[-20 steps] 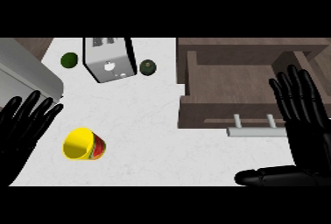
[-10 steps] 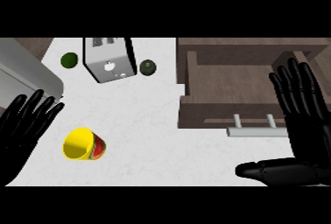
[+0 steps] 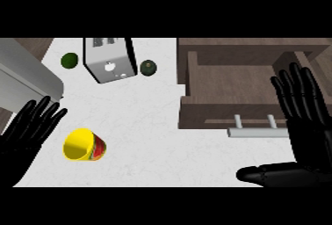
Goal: Pick up the cup, place it into the drawer and close the drawer
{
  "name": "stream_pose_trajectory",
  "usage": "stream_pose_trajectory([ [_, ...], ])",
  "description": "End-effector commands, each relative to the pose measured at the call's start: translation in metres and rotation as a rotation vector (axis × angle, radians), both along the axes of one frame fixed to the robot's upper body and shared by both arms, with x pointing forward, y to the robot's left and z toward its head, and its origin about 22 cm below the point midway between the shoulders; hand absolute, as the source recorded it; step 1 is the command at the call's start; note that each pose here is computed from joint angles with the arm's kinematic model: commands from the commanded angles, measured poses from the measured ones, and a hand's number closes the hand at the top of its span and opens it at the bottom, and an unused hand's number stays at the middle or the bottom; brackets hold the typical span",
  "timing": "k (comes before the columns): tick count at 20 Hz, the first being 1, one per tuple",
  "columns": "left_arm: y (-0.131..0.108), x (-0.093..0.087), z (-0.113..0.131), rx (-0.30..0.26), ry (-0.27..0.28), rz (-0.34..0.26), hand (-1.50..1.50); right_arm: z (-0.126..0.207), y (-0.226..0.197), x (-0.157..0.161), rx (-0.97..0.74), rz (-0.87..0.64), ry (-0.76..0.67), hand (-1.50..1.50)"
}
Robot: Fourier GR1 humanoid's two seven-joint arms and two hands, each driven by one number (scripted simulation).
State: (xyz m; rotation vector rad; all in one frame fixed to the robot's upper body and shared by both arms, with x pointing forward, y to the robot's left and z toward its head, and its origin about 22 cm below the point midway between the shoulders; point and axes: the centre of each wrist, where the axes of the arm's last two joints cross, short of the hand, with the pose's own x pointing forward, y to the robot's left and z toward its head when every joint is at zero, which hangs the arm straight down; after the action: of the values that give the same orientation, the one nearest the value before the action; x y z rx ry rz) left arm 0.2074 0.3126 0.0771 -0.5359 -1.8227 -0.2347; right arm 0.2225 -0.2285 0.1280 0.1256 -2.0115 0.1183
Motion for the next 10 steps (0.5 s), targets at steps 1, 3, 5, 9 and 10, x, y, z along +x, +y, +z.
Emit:
stream_pose_trajectory([
  [1,0.010,-0.009,-0.029,0.032,0.042,0.005,-1.50,0.012,-0.012,-0.003,0.000,-0.009,-0.023,-1.50],
  [3,0.004,-0.001,-0.029,0.055,0.061,0.036,-1.50,-0.003,-0.002,-0.005,0.005,0.012,-0.007,-1.50],
  [5,0.013,0.007,-0.045,0.055,0.075,0.034,-1.50,0.026,-0.010,0.008,0.011,0.003,-0.002,-1.50],
  [9,0.040,0.002,-0.059,0.080,0.077,0.085,-1.50,0.001,0.003,0.010,0.008,0.002,-0.007,-1.50],
  [10,0.021,0.023,-0.064,0.092,0.085,0.087,-1.50,0.008,-0.003,0.014,0.008,0.013,0.008,-1.50],
])
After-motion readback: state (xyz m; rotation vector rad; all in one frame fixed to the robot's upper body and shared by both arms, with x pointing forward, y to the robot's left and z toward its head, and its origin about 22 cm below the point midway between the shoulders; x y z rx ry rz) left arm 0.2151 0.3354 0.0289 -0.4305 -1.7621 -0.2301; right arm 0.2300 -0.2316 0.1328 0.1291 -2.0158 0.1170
